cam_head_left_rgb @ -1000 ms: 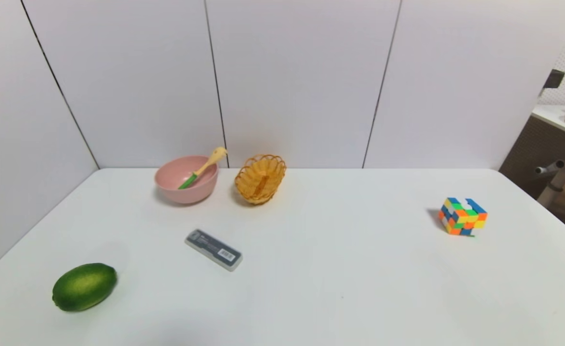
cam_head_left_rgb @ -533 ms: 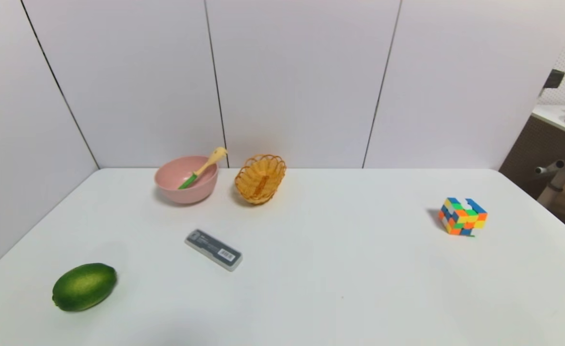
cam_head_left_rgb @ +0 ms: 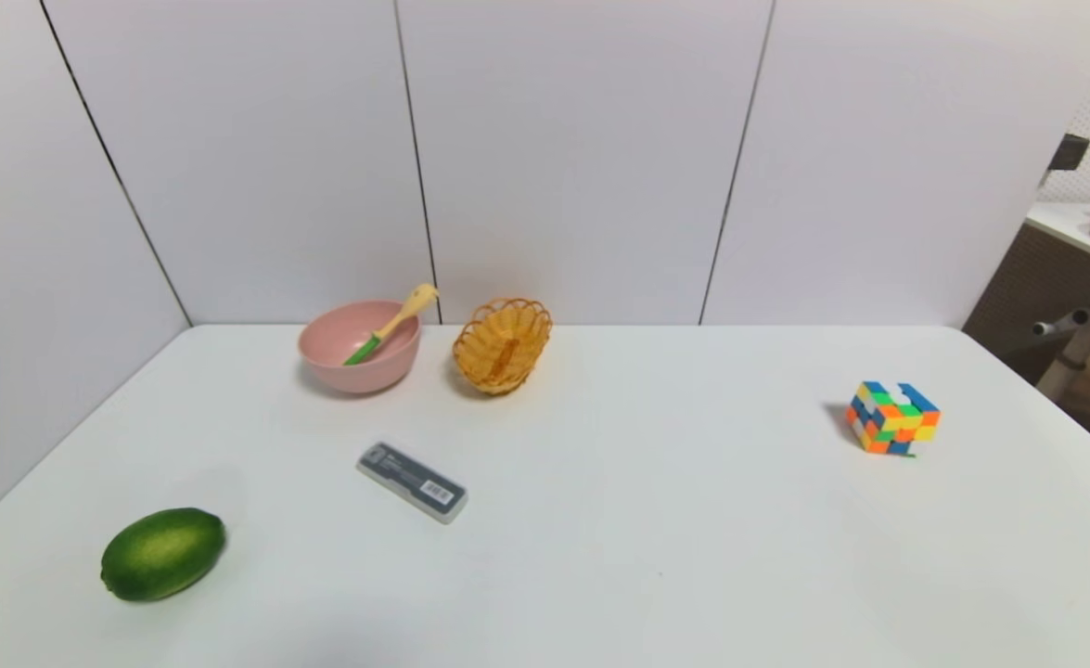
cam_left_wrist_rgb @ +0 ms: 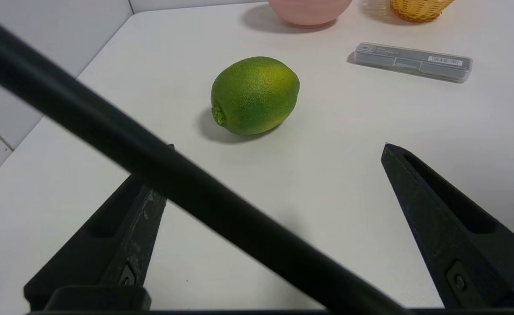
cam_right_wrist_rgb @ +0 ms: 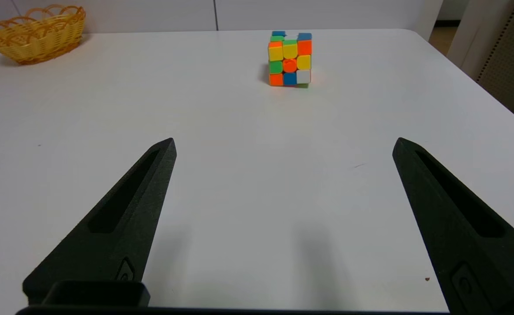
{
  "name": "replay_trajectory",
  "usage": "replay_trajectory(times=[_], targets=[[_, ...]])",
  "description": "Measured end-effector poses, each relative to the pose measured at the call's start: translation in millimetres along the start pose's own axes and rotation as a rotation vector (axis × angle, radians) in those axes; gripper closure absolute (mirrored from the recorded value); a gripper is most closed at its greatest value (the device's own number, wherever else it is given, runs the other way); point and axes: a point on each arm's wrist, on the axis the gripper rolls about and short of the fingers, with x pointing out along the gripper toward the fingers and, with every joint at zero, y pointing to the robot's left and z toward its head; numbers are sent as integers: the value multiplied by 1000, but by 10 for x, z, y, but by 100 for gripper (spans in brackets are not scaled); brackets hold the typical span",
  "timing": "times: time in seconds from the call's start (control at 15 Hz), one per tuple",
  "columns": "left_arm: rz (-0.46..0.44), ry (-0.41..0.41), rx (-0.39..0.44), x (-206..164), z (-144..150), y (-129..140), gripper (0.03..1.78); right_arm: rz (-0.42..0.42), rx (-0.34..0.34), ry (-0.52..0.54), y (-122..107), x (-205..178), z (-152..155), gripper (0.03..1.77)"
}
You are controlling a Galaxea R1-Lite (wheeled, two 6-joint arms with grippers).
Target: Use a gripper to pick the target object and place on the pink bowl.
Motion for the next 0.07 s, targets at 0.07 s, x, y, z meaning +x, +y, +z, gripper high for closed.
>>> replay_trajectory(times=[0.07], targets=[[0,0,0,0,0,0,12,0,0,0,0,0,0,9]])
